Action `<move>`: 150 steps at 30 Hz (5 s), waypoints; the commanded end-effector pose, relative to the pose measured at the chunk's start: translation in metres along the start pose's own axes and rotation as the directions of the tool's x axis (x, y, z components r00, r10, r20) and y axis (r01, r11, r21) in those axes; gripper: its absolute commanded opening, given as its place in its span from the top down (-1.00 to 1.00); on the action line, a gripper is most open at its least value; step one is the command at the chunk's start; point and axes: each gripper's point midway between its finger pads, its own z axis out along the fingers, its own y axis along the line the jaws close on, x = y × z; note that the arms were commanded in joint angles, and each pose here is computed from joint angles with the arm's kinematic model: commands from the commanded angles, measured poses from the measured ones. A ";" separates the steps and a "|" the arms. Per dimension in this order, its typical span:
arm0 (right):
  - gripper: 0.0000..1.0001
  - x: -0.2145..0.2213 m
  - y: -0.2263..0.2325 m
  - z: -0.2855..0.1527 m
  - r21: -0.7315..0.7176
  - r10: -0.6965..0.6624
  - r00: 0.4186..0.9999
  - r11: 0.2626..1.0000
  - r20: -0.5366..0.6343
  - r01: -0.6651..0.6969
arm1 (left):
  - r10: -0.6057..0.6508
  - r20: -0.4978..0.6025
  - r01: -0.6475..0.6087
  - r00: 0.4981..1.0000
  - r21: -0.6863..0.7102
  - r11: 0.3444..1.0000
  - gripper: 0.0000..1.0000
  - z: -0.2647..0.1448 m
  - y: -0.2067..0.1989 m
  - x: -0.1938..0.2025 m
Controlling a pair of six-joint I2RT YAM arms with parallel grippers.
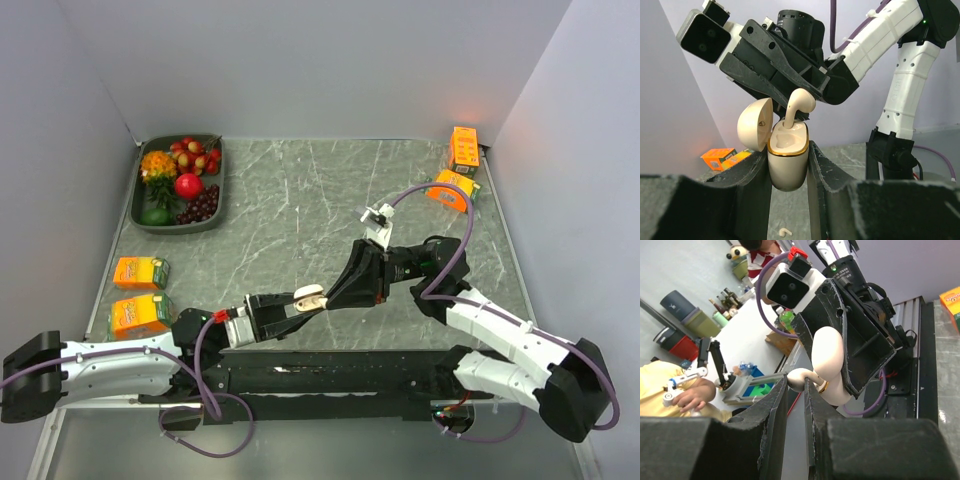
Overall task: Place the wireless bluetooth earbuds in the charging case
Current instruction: Place the earbud in the charging case.
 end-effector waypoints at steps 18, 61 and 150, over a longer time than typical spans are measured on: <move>0.44 0.003 -0.013 -0.009 0.094 -0.015 1.000 0.995 -0.022 0.017 | 0.010 0.113 -0.007 0.994 -0.024 1.000 0.98 0.004 0.006 -0.034; 0.32 -0.010 -0.008 -0.023 0.291 -0.130 0.991 0.947 -0.039 0.136 | -0.024 0.048 0.030 0.999 -0.127 0.991 0.98 -0.002 0.020 -0.012; 1.00 -0.036 -0.027 -0.007 0.576 -0.232 0.966 0.777 -0.115 0.255 | -0.200 0.121 0.227 0.972 -0.279 0.933 0.98 -0.007 0.040 0.002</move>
